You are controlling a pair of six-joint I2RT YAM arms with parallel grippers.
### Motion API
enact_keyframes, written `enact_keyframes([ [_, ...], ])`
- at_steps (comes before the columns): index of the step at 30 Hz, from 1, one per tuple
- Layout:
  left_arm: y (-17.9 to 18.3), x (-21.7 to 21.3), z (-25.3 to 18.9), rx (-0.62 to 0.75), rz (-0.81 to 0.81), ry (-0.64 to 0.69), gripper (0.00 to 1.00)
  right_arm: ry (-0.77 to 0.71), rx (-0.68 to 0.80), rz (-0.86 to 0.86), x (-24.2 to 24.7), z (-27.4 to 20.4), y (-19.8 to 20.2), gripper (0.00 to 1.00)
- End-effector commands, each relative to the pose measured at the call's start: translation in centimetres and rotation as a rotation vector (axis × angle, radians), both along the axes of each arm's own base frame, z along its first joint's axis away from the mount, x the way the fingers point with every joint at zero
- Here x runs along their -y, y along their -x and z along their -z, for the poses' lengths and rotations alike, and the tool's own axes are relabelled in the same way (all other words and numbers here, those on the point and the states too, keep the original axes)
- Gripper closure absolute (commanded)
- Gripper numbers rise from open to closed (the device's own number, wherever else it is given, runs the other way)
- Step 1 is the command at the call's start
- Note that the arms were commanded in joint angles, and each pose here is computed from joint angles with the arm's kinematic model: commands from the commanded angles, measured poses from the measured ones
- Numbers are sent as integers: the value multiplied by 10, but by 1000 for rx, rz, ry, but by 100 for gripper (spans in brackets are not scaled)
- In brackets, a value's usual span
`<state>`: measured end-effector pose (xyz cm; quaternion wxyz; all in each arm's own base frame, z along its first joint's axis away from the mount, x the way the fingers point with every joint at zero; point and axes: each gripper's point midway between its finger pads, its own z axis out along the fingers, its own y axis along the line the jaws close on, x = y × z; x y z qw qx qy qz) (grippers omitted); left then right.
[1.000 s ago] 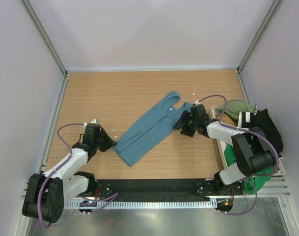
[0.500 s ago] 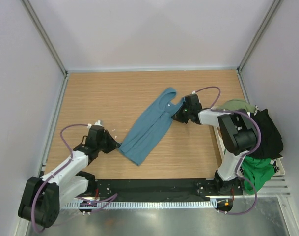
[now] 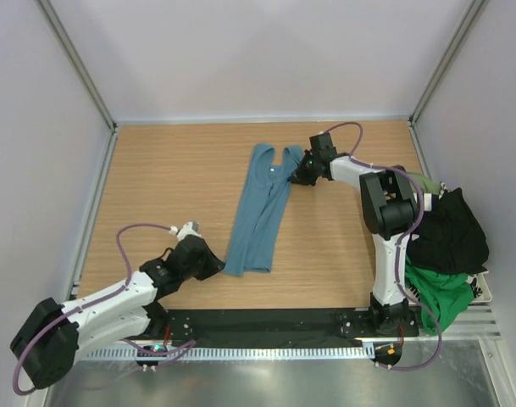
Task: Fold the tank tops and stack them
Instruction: Fold the tank top
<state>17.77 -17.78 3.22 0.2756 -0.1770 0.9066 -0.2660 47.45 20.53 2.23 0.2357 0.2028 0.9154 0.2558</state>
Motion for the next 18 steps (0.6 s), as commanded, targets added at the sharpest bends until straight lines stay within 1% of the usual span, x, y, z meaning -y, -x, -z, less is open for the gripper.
enact_keyframes([
  [1, 3, 6, 5, 9, -52, -43, 99, 74, -68, -56, -1, 21, 6, 92],
  [2, 3, 10, 3, 15, -50, -42, 99, 81, -77, -72, -3, 27, 6, 91],
  [6, 10, 31, 2, 35, -39, -45, 96, 111, -66, -127, -15, 19, -3, 89],
  [7, 16, 39, 2, 34, -21, -44, 94, 120, -70, -140, -17, 19, -4, 88],
  [9, 15, 41, 5, 27, -26, -72, 91, 155, -78, -169, -17, 15, -2, 85],
  [10, 15, 40, 7, 15, -43, -68, 82, 160, -78, -169, -16, 14, -1, 76],
  [11, 14, 39, 7, 19, -54, -68, 76, 168, -74, -173, -14, 13, 1, 70],
  [12, 14, 38, 6, 21, -57, -63, 67, 186, -62, -178, -10, 8, 5, 65],
  [13, 14, 38, 5, 25, -56, -60, 63, 195, -61, -178, -7, 6, 9, 59],
  [15, 14, 35, 2, 34, -61, -62, 53, 216, -69, -187, 1, 8, 24, 55],
  [16, 14, 33, 1, 37, -64, -64, 46, 211, -39, -194, 2, -7, 27, 52],
  [17, 12, 33, -5, 50, -68, -55, 44, 213, -60, -205, 5, 1, 41, 50],
  [18, 14, 30, -4, 47, -64, -67, 43, 197, -62, -221, 4, -2, 49, 48],
])
